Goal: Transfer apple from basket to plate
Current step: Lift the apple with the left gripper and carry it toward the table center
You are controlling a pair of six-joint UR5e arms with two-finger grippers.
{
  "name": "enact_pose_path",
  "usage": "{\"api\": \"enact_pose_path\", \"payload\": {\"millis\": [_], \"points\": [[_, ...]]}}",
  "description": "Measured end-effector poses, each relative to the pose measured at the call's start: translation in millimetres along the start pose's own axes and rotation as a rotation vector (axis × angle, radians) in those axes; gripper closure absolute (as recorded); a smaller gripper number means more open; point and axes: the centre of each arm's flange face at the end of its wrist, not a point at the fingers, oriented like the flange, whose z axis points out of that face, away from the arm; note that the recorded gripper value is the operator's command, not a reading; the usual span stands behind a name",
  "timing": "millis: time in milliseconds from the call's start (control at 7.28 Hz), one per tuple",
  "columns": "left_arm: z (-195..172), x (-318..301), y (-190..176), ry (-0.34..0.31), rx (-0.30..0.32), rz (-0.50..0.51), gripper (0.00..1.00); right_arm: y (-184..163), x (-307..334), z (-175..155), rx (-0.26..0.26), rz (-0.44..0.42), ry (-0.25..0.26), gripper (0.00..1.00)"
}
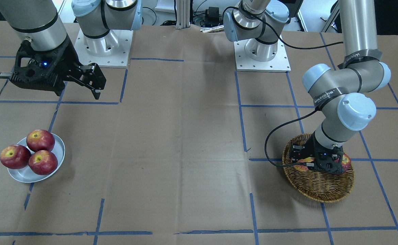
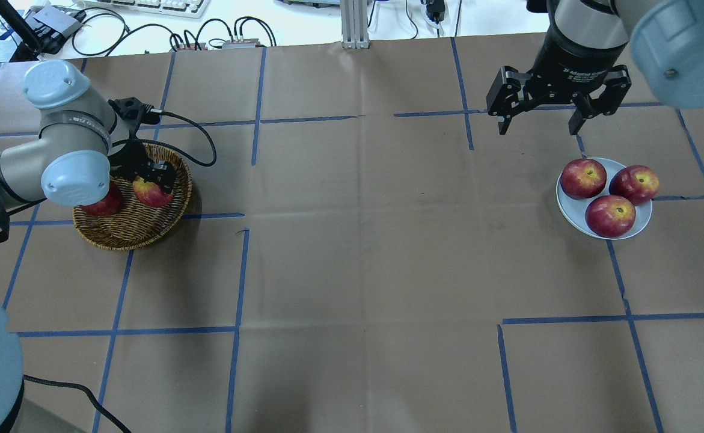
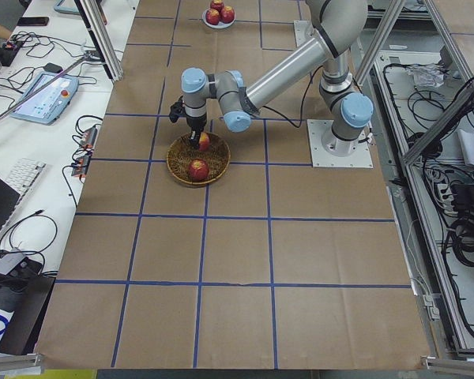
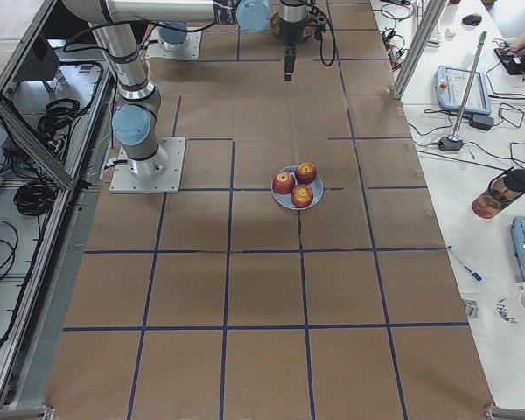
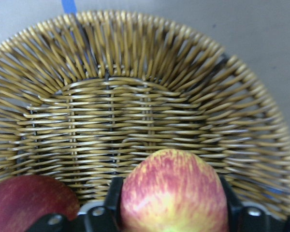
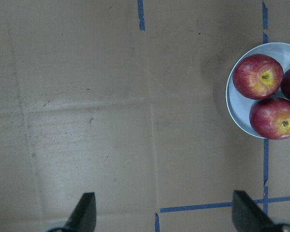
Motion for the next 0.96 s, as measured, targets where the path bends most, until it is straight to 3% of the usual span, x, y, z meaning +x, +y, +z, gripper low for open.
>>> {"api": "enact_pose_path", "payload": {"millis": [550, 962], "points": [[-63, 174, 2, 0.011, 0.025, -0.187, 0.34, 0, 0, 0, 0.0, 0.0, 0.0, 0.0], [-47, 309, -19, 0.028, 0.009, -0.253, 0.34, 0, 0, 0, 0.0, 0.0, 0.0, 0.0]]}}
